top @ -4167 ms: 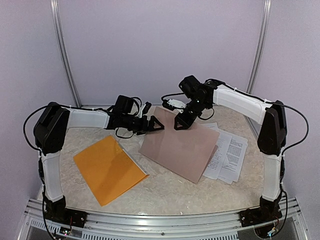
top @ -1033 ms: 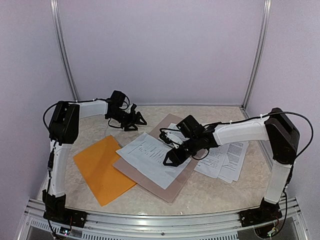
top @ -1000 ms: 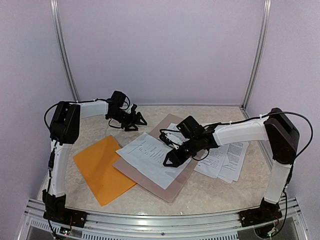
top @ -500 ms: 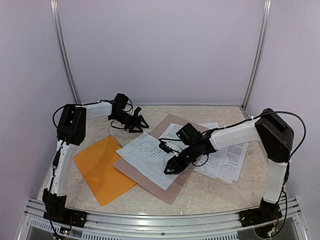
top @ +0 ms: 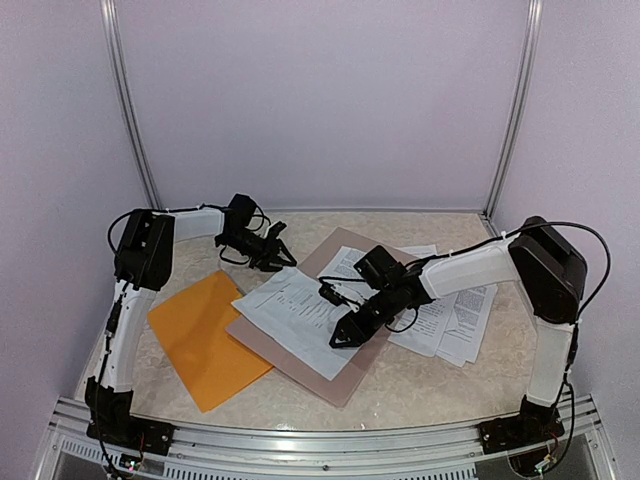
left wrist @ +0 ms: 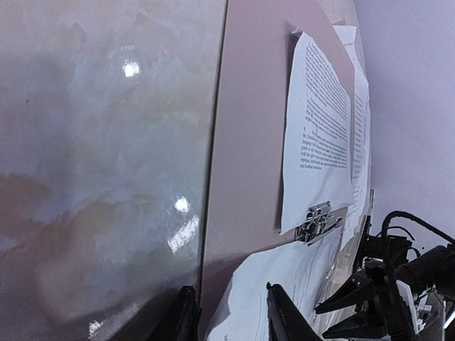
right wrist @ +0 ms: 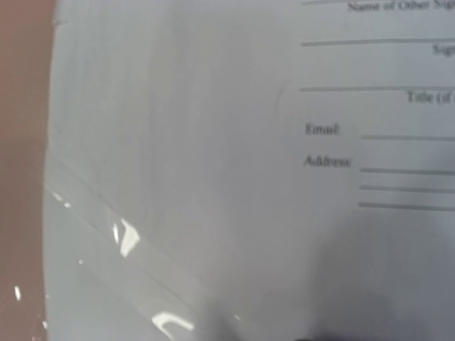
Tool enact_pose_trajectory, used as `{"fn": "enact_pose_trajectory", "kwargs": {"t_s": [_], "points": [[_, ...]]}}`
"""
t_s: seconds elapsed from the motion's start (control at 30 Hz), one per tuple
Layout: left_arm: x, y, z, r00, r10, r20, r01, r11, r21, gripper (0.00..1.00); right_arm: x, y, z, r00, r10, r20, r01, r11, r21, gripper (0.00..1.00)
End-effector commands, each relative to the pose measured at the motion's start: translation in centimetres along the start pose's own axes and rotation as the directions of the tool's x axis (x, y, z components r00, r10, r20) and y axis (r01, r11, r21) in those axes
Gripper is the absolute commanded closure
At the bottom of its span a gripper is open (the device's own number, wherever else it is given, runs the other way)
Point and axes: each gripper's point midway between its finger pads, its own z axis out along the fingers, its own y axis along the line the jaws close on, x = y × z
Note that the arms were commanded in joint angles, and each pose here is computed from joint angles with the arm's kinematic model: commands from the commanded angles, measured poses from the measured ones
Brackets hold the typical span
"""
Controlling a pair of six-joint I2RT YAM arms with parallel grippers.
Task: Put the files into the folder
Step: Adjust the form pockets on the folder.
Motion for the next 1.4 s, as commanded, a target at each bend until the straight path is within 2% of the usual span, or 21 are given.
{"fn": "enact_pose_trajectory", "kwargs": {"t_s": [0.0, 0.3, 0.5, 0.6, 0.83, 1.07, 1.37], "points": [[1.2, 0.3, 0.1, 0.999, -0.009, -0.035, 0.009, 1.0, 0.023, 0.71, 1.7, -0.8, 0.7, 0.998, 0.022, -0.051, -0.022, 1.0, 0.003, 0.62], [1.0, -0.5, -0.6, 1.0, 0.011, -0.03, -0.01, 1.0, 0.023, 0.83, 1.5, -0.8, 0.3, 0.999, 0.027, -0.047, -0.027, 1.0, 0.015, 0.61], [1.1, -0.9, -1.2, 0.999, 0.029, -0.031, -0.029, 1.0, -0.002, 0.94, 0.2, -0.2, -0.8, 1.0, 0.023, -0.008, -0.023, 1.0, 0.013, 0.4], [1.2, -1.1, -1.6, 0.999, 0.033, -0.041, -0.033, 0.999, -0.022, 0.99, -0.6, 0.3, -1.5, 1.0, 0.019, 0.02, -0.019, 1.0, 0.009, 0.36], [1.9, -2.0, -2.2, 0.996, 0.035, -0.087, -0.039, 0.998, -0.048, 1.0, -1.7, 0.7, -3.0, 0.999, 0.005, 0.053, -0.007, 0.999, 0.031, 0.34], [2.8, -4.0, -2.2, 0.988, 0.099, -0.121, -0.106, 0.993, -0.054, 1.0, -1.2, 0.6, -3.3, 0.999, 0.011, 0.043, -0.013, 0.999, 0.048, 0.34], [3.7, -4.0, -1.8, 0.974, 0.151, -0.169, -0.161, 0.986, -0.046, 1.0, -0.8, 0.1, -3.6, 1.0, 0.013, 0.028, -0.016, 0.996, 0.084, 0.34]]}}
